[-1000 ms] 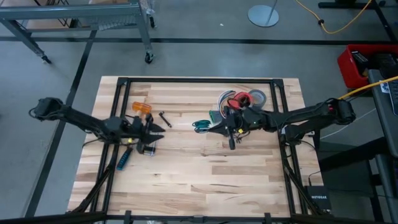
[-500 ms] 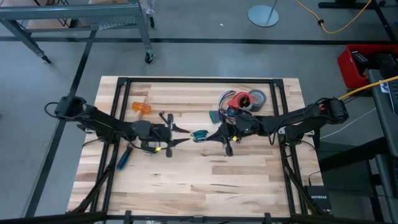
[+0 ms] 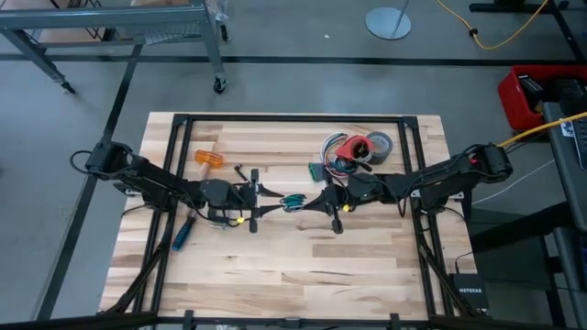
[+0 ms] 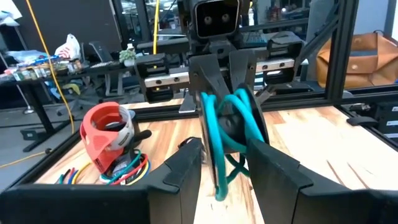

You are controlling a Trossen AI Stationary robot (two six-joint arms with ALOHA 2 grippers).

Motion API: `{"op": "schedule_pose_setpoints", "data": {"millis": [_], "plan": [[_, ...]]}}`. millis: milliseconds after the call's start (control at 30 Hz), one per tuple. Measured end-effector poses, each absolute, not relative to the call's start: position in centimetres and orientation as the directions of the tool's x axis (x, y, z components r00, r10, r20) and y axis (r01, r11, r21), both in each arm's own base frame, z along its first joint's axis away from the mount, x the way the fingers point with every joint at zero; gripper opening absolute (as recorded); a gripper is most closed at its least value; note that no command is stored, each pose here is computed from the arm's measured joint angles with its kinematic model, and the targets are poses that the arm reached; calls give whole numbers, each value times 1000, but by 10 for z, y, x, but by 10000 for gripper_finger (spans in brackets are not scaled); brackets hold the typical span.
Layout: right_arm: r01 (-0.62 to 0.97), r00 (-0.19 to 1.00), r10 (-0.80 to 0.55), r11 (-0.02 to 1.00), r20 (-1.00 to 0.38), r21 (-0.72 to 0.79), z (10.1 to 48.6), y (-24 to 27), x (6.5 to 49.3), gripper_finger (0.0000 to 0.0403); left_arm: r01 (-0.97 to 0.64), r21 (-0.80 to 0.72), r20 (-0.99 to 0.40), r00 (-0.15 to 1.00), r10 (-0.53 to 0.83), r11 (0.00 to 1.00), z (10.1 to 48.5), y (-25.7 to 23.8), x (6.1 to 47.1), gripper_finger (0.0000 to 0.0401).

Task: Coil cords
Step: Uncoil the green wire from the spool

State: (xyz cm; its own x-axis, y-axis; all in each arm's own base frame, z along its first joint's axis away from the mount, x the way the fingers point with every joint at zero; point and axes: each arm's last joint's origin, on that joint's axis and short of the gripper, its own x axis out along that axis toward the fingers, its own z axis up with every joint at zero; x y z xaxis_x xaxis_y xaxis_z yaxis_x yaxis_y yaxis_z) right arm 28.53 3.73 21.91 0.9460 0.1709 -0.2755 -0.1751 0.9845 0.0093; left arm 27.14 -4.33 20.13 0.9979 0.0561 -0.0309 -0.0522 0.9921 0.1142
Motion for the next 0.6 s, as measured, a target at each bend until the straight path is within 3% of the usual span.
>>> {"op": "schedule_pose_setpoints", "data": {"millis": [167, 367, 600], "plan": [[-175, 948, 171, 984, -267, 9, 220, 37, 286, 1, -52, 115, -29, 998, 56, 992, 202, -43, 271, 104], [-175, 939, 170, 984, -298, 10, 217, 37, 285, 1, -53, 115, -30, 998, 57, 992, 201, -43, 271, 13], [-164, 918, 165, 986, -361, 35, 211, 37, 283, 1, -101, 94, 10, 995, 101, 990, 207, -42, 271, 4]]}}
